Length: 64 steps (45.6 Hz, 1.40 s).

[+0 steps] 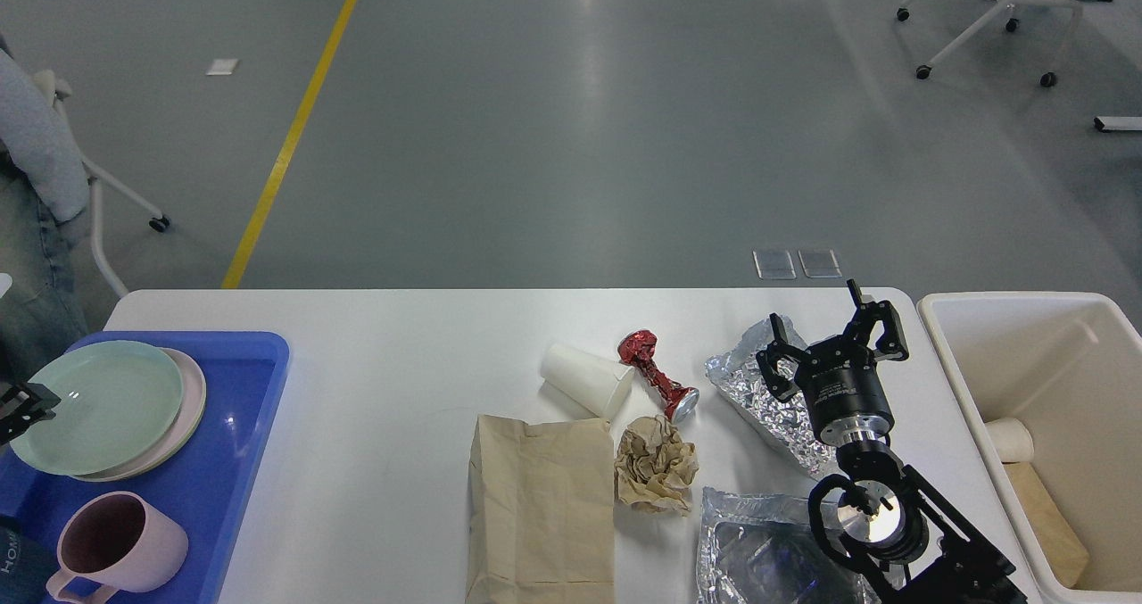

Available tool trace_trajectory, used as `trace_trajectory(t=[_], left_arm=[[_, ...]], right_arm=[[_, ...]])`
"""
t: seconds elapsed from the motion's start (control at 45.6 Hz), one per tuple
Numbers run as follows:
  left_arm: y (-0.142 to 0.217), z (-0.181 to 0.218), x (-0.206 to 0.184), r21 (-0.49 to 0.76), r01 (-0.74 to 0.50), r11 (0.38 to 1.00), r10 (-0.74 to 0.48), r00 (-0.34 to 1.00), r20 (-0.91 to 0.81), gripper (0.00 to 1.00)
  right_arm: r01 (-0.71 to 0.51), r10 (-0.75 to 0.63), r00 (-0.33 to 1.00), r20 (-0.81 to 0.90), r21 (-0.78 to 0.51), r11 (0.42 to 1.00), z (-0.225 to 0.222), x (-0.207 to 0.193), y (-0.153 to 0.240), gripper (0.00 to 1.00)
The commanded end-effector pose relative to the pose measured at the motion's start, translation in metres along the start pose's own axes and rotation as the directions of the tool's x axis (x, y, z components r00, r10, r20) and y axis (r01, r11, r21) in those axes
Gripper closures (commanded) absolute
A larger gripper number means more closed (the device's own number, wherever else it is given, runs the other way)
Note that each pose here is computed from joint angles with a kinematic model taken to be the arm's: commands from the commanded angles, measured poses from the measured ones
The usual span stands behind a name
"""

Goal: Tidy desktop
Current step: 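Lower the pale green plate onto the pink plate and release, then raise the left gripper away from the tray and open it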

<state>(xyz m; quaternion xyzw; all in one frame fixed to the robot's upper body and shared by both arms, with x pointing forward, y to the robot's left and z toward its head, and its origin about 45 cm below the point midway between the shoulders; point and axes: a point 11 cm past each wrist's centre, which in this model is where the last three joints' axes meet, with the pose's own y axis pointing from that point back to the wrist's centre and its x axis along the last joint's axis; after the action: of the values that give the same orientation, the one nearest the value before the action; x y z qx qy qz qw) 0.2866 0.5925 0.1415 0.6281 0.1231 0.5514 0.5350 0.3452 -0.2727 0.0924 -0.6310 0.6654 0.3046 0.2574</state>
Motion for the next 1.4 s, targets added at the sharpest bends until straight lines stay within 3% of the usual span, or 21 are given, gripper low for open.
trace_trajectory(t=[0.0,0.241,0.482,0.811,0.921,1.052,1.249,1.381], left_arm=[[0.005,0.016,0.005,-0.034,0.014,0.999,-0.015,1.0,-0.013,0.05],[0.033,0.05,0.03,-0.114,0.157,0.981,-0.16,0.987,-0.02,0.05],[0.066,0.108,0.051,-0.212,0.158,0.964,-0.156,0.987,0.027,0.04],[0.103,0.16,0.015,-0.177,0.268,0.947,-0.225,0.947,0.23,0.04],[0.125,0.182,0.013,-0.235,0.291,0.927,-0.236,0.943,0.237,0.04],[0.143,0.201,-0.011,-0.38,0.395,0.837,-0.356,0.919,0.17,0.04],[0.157,0.217,-0.003,-0.622,0.361,0.695,-0.456,0.89,0.008,0.04],[0.154,0.229,-0.019,-0.715,0.36,0.599,-0.549,0.835,-0.038,0.04]], right_arm=[[0.0,0.0,1.0,0.0,0.0,1.0,0.0,0.0,0.0,0.0],[0.0,0.0,1.0,0.0,0.0,1.0,0.0,0.0,0.0,0.0],[0.0,0.0,1.0,0.0,0.0,1.0,0.0,0.0,0.0,0.0],[0.0,0.0,1.0,0.0,0.0,1.0,0.0,0.0,0.0,0.0],[0.0,0.0,1.0,0.0,0.0,1.0,0.0,0.0,0.0,0.0],[0.0,0.0,1.0,0.0,0.0,1.0,0.0,0.0,0.0,0.0],[0.0,0.0,1.0,0.0,0.0,1.0,0.0,0.0,0.0,0.0],[0.0,0.0,1.0,-0.001,0.0,1.0,0.0,0.0,0.0,0.0]])
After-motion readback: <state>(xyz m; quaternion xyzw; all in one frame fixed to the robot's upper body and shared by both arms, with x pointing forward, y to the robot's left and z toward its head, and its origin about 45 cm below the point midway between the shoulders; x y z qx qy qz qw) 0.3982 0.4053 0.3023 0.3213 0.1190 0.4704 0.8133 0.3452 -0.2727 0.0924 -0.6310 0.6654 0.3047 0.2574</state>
